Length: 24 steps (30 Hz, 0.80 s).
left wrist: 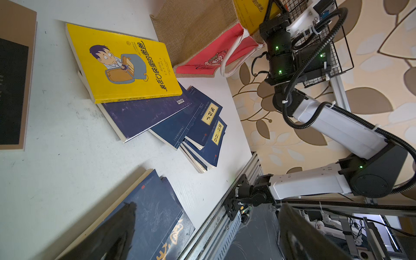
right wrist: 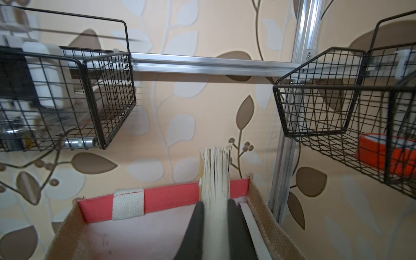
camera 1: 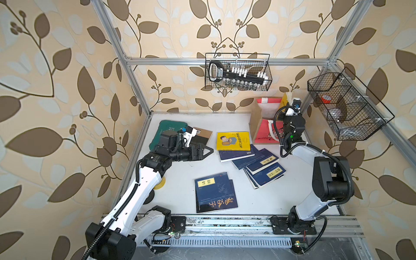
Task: Put the books into the canvas bag
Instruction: Place the book in the canvas bag.
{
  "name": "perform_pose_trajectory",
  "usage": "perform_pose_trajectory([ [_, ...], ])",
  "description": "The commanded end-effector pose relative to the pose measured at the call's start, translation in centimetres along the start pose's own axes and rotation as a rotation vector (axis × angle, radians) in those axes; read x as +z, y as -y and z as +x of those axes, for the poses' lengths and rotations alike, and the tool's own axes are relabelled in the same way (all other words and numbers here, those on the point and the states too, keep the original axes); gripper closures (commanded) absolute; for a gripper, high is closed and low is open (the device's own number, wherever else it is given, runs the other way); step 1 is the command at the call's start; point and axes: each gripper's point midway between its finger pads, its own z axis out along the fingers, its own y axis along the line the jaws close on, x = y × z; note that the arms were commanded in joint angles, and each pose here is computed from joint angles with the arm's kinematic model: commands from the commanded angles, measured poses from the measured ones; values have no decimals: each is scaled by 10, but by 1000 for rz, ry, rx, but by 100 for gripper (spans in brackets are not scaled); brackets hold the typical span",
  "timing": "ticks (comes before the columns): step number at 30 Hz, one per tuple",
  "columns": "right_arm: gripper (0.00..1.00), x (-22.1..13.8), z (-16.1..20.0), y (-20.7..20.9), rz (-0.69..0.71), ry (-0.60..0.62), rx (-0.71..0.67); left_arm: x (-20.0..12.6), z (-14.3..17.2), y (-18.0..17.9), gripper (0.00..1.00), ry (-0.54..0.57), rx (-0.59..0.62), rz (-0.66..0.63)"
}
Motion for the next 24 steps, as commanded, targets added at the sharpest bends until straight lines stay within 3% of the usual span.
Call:
perform_pose_trajectory([
  [1,94,0,-15,4,26,70,38,-6,-5,11,1,29,55,31],
  [8,66,2,-1,5,31,25,58,-7,-4,12,1,29,58,31],
  [24,52,10,-6,-3,-8,-2,52,-9,-4,13,1,32,62,33],
])
